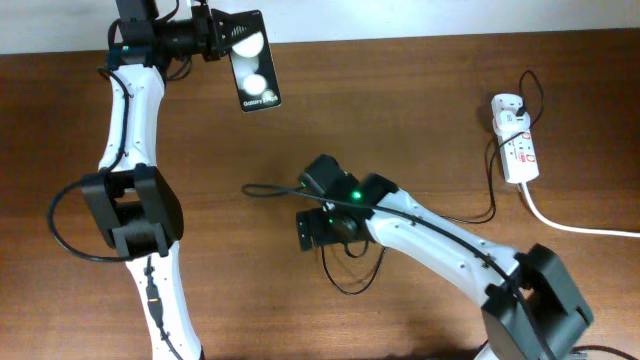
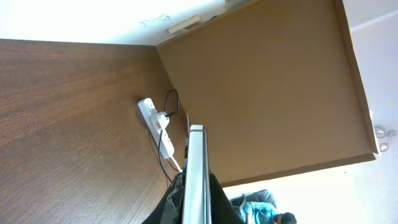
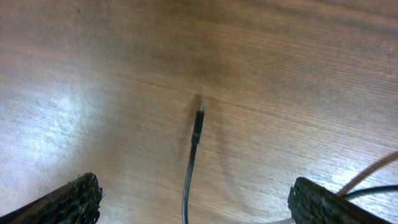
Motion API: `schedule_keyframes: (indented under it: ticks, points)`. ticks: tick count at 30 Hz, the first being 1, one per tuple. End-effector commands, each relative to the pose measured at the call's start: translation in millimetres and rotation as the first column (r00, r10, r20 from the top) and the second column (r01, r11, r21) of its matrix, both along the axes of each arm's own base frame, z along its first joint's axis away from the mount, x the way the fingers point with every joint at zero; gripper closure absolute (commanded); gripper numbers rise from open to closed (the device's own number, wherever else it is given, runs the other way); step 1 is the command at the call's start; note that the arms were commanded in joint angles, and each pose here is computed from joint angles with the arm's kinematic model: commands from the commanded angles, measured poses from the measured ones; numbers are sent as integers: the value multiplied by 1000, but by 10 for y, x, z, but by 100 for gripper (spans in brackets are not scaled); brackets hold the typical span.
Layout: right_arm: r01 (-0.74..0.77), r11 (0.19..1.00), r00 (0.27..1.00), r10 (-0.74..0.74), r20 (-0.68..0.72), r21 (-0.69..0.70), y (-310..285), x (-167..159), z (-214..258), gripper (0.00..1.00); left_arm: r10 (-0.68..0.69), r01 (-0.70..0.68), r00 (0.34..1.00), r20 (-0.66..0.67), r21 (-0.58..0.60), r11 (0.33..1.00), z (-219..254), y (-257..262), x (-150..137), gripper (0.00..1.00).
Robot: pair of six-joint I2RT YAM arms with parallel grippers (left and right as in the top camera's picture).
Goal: Plug charger to phone and switch on socket
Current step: 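Lower the right gripper onto the cable's USB-C plug and grasp it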
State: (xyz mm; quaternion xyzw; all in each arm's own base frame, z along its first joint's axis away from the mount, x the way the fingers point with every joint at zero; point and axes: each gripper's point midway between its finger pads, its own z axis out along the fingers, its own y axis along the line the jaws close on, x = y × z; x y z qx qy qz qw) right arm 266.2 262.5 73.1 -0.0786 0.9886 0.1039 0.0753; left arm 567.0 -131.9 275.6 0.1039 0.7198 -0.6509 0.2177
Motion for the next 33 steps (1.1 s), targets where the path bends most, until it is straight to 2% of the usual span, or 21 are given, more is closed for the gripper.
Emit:
schedule_keyframes:
  ticks: [1,11,13,16,26,31,33]
  points:
    - [56,998,998,-56,5,-41,38,80,-34,1,-2,2,999,55,0,1000,178,46,-37,100]
    - [-1,994,998,-6,-61,-111,182,-82,-479,4,22,-23,998,53,9,1000,161,83,2,100]
    - [1,993,998,-8,-58,-119,173,-70,-507,9,22,-23,998,53,9,1000,161,83,2,100]
    - [5,992,999,-10,-42,-125,167,-40,-506,21,22,-23,998,53,9,1000,161,83,2,100]
    - [5,983,998,-15,-56,-181,128,-15,-800,30,22,-23,998,53,9,1000,161,83,2,100]
    - [4,982,998,-16,-63,-187,114,-30,-801,61,22,-23,998,53,9,1000,161,83,2,100]
    - [2,982,997,-16,-72,-191,100,-51,-803,64,22,-23,998,52,9,1000,161,83,2,100]
